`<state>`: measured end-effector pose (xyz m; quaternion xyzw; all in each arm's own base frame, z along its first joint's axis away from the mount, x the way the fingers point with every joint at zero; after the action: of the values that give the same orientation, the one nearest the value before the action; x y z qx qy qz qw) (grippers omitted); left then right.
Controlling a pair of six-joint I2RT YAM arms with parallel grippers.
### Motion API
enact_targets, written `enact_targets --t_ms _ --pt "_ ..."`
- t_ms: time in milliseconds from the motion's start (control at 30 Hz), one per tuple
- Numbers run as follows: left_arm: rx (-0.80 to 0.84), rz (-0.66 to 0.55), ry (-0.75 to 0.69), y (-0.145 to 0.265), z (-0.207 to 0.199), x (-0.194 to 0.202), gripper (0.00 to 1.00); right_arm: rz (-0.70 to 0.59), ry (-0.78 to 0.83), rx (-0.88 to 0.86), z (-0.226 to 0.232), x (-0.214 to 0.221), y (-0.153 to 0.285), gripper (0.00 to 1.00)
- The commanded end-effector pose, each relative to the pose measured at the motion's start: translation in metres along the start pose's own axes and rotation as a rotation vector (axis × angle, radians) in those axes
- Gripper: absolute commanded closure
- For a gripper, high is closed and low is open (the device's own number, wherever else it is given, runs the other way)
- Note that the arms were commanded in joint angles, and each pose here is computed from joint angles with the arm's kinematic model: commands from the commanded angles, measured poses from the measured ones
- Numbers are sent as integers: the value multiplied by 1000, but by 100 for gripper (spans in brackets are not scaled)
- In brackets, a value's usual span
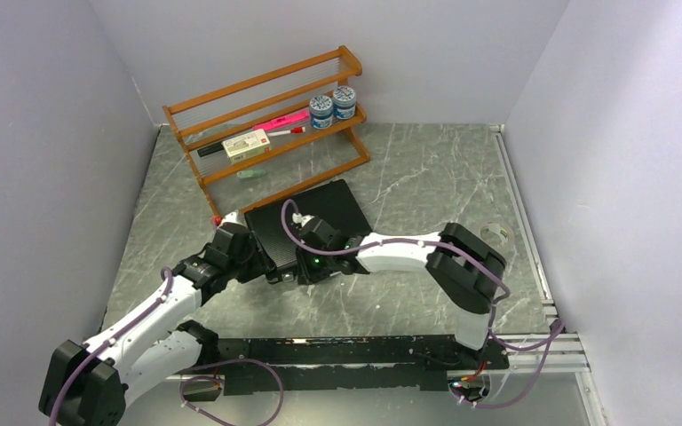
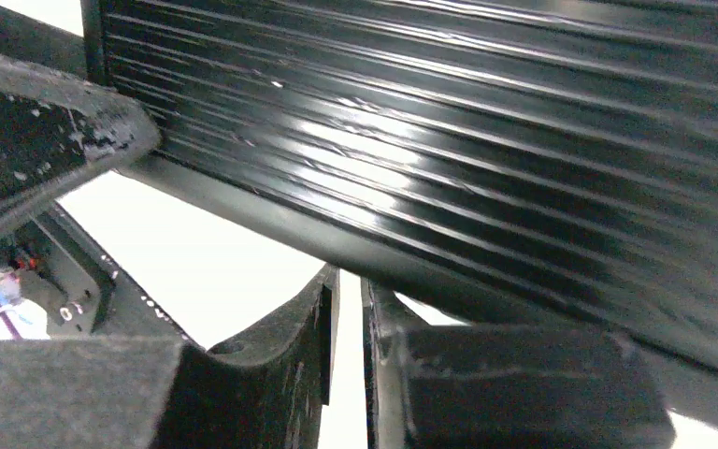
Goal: Pack up texas hold em set
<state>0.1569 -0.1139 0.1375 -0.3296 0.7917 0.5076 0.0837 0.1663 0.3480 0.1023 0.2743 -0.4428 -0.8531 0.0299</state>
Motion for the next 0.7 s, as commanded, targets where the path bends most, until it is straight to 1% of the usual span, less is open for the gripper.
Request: enact_targets --t_ms 0,133,200,300,433,500,600,667 --pt "-6 -37 -102 10 -3 -11 52 -243 27 -15 6 -27 40 81" --pt "31 -153 -181 29 -18 -35 42 -347 3 80 3 -32 83 78" --pt "57 -216 -223 40 -25 -46 36 -401 -7 155 -2 -35 105 74" --pt "95 -320 -312 59 -34 -63 26 -468 -9 245 -9 -38 136 61" --pt "53 -485 -390 91 -38 -88 12 -585 -47 421 -20 -45 184 37" --pt "17 -570 -409 111 -39 -100 4 -663 -88 520 -25 -49 211 32" --pt "-42 -683 -414 142 -38 -115 4 -796 -157 627 -33 -47 253 25" --pt "-90 -746 -409 160 -35 -123 4 -872 -166 647 -35 -45 278 12"
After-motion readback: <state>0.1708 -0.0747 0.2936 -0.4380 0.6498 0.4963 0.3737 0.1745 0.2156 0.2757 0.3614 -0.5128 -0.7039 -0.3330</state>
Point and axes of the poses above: each gripper's point midway between its finger pads, its own y axis back along the fingers, its own z axis along the line the jaws close on, x = y × z, the point moved 9 cm from there along y, back along the fingers, and after that the axes turned 1 degree about -y, right-handed, at the moved point
